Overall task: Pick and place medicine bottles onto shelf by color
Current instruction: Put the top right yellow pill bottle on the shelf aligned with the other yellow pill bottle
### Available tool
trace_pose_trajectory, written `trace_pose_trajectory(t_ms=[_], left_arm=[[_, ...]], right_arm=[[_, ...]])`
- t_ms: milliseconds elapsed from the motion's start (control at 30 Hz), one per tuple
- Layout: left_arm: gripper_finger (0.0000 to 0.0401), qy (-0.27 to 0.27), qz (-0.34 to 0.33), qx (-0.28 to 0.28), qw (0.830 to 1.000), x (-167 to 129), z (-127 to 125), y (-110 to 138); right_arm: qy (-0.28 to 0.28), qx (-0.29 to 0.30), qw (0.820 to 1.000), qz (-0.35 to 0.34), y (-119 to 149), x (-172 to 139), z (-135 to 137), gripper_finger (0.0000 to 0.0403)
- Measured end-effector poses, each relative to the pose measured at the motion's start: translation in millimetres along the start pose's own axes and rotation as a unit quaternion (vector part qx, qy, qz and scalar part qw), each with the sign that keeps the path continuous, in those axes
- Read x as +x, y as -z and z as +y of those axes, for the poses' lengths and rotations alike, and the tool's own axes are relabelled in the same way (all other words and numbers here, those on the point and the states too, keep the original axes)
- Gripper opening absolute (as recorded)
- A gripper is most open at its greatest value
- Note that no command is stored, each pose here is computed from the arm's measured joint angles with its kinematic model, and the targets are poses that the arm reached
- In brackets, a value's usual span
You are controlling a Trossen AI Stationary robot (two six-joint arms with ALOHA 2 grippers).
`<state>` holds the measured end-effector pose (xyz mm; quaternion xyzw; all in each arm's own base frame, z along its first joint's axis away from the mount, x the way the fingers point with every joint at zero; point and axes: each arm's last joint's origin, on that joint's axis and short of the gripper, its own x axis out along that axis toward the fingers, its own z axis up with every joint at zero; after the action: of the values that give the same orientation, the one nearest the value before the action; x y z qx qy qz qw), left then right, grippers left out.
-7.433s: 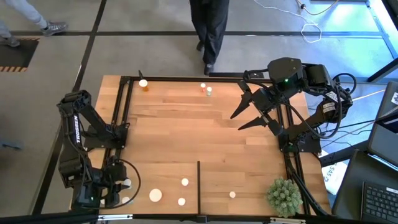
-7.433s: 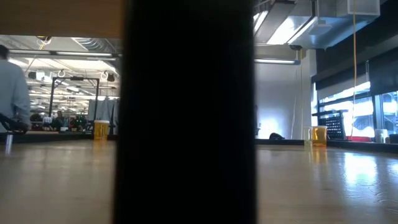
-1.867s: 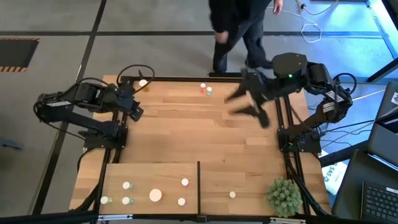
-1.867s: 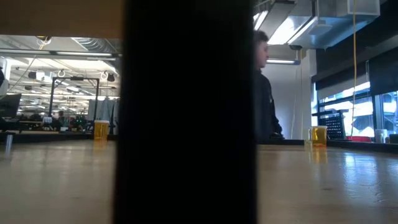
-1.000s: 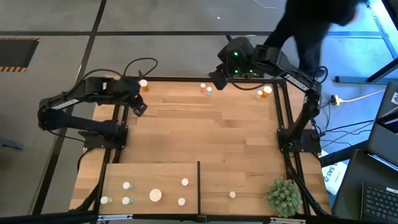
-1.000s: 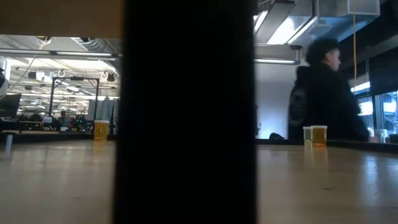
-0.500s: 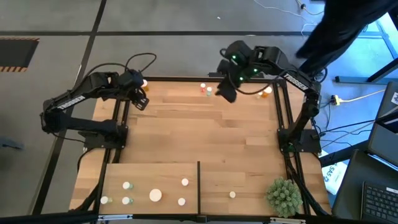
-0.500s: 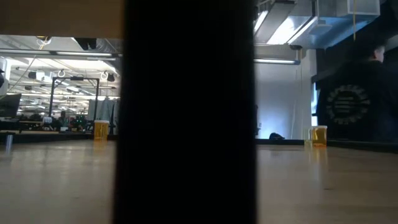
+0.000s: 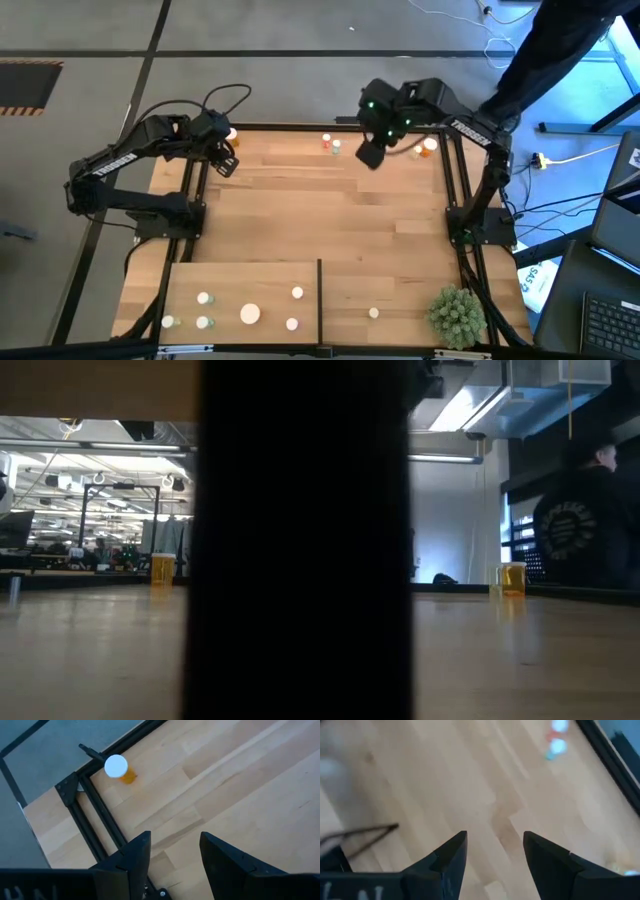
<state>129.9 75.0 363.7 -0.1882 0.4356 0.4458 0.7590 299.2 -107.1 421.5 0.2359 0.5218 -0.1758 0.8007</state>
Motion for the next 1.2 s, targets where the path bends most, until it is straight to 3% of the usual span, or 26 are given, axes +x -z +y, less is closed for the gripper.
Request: trace_pose_trajectory(t_ms=[433, 700, 933, 1033, 1200], left_arm=[[0.0165, 0.008, 0.003, -0.002, 1.0, 0.0, -0.5, 0.2], [0.0165, 0.011, 0.002, -0.003, 1.0, 0.0, -0.8, -0.2], [0.0165, 0.019, -0.014, -0.011, 1.0, -0.2, -2.3, -3.5], [0.0165, 0.023, -0.022, -0.014, 0.999, -0.3, -3.0, -5.2], [0.0165, 0.025, -0.025, -0.03, 0.999, -0.3, -3.3, -5.8]], right_arm=[[0.06, 0.137, 0.989, -0.02, -11.5, -8.0, -80.8, 0.0197], [0.099, 0.239, 0.963, 0.081, 12.0, 49.1, -135.7, 0.0197], [0.17, 0.24, 0.942, 0.16, 36.6, 92.0, -151.0, 0.0197], [0.205, 0.231, 0.939, 0.151, 39.3, 104.2, -156.0, 0.0197], [0.209, 0.232, 0.939, 0.144, 44.6, 121.1, -161.6, 0.0197]])
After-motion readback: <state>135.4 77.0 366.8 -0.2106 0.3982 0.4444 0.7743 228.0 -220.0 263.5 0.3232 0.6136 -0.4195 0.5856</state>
